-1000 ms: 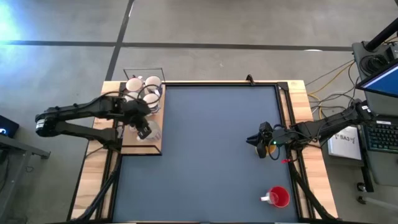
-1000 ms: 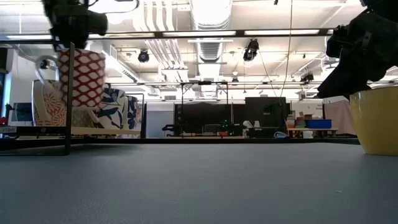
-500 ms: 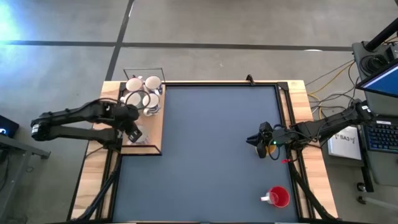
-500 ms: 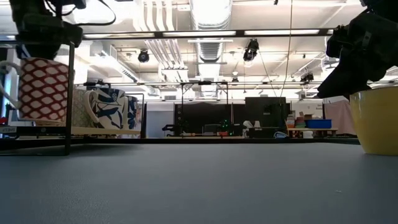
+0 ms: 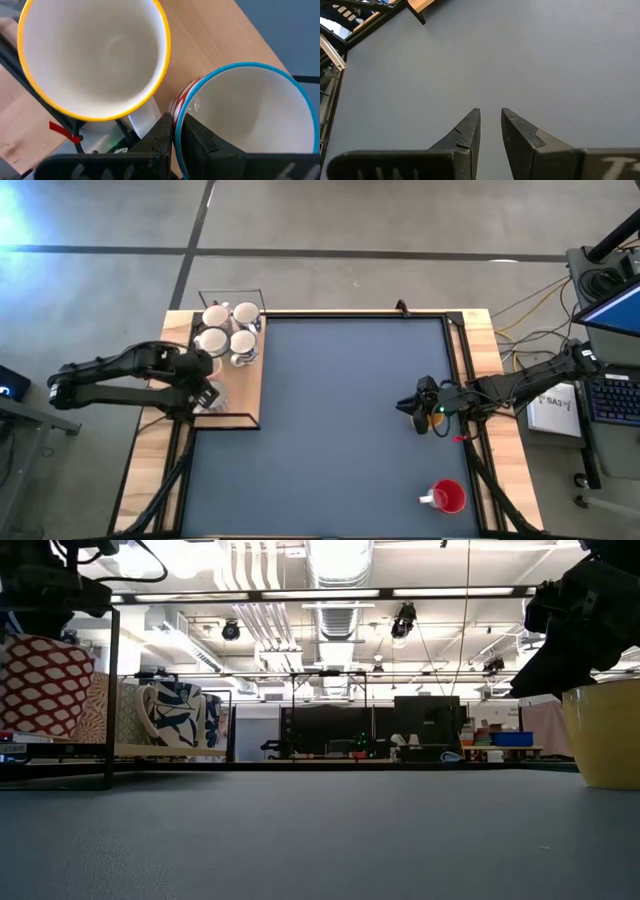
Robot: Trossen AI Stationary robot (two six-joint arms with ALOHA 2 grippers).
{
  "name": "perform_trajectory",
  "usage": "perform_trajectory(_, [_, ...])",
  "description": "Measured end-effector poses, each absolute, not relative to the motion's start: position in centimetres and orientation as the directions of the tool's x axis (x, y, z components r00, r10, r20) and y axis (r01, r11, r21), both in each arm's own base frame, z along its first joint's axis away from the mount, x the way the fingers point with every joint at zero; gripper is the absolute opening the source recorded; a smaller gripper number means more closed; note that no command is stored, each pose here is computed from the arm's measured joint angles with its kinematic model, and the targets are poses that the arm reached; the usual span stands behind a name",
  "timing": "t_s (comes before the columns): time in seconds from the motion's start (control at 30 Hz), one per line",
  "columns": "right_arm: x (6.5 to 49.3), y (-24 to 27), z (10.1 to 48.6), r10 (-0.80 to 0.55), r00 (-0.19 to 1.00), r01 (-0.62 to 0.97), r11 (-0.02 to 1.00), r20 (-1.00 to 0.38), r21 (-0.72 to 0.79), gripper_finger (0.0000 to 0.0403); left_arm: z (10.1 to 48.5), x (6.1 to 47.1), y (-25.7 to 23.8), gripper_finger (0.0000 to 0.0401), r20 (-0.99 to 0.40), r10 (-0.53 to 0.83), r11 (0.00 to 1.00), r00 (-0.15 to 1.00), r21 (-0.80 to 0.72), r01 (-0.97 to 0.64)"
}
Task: Place coffee mugs
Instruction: Put the red patterned mug on the shelf
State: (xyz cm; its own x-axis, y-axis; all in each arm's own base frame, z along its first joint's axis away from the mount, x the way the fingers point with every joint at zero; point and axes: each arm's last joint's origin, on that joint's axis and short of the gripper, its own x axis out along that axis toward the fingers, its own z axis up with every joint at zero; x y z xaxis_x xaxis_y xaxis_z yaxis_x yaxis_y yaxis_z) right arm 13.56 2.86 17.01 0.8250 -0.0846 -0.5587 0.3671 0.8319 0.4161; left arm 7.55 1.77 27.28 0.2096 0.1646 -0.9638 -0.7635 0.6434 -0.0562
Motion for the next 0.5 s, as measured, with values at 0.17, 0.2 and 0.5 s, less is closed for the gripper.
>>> perform_trajectory(0.17, [13.6, 2.9, 17.0, -0.085, 0.825, 0.367, 0.832, -0.559, 0.416, 0.0068, 27.3, 7.0, 1.6, 0.0009, -0.966, 0.152, 0.636, 0.208, -0.066, -0.769])
perform_trajectory(0.2, [13.6, 2.9, 17.0, -0.085, 0.825, 0.367, 0.832, -0.559, 0.416, 0.0068, 27.3, 6.9, 1.6, 0.0009, -0.968, 0.143, 0.637, 0.208, -0.071, -0.768])
perform_trajectory(0.5, [13.6, 2.9, 17.0, -0.085, 0.825, 0.367, 0.832, -0.559, 0.416, 0.0068, 27.3, 6.4, 1.4, 0.0009, -0.97, 0.112, 0.618, 0.216, -0.103, -0.78])
